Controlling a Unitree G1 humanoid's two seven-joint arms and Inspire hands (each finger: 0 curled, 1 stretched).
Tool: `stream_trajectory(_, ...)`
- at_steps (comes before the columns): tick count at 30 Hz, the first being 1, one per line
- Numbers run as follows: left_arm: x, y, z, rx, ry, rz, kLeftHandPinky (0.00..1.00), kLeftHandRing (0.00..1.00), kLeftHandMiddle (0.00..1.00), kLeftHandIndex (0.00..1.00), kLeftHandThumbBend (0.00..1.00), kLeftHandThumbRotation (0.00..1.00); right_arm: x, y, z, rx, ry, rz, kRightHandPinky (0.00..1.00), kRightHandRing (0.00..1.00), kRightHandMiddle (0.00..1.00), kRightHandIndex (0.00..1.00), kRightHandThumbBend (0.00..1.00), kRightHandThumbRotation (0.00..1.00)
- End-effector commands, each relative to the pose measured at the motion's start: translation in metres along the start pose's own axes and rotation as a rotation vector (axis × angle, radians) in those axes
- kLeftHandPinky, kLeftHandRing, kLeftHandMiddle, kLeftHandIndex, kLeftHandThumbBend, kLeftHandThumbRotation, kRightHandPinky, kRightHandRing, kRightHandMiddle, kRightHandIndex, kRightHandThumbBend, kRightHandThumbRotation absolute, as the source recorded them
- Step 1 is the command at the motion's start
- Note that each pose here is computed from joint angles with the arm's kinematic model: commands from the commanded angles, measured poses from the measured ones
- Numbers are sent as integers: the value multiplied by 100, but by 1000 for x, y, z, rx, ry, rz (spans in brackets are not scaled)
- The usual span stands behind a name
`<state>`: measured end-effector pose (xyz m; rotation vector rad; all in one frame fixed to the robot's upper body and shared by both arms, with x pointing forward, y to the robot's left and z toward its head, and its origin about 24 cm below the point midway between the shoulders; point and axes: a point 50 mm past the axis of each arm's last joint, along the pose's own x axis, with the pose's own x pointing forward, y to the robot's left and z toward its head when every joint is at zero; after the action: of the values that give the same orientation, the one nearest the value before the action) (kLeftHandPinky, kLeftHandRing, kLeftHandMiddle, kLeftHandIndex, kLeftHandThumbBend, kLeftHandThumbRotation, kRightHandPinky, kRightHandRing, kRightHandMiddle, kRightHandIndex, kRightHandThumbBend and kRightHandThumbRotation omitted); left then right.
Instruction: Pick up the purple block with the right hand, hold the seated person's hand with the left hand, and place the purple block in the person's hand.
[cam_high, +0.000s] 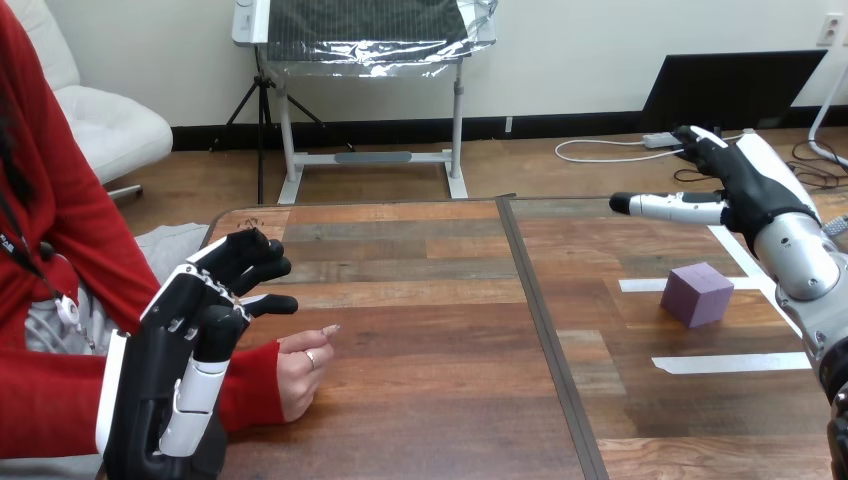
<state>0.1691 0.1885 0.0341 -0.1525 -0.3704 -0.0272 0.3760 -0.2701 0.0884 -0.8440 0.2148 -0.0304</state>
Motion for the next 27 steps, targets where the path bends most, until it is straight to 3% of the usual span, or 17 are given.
stream_trajectory(1, -35, -2, -7, -20, 94, 61, 59, 73, 73, 69, 83, 69, 6, -19, 22, -5, -65, -45, 81, 95, 94, 94, 95, 36)
stream_trajectory(27, -36, -2, -9, -3, 82, 55, 60, 75, 72, 60, 80, 71, -2, 1, -12, -88, 83, 58, 77, 91, 93, 93, 98, 41)
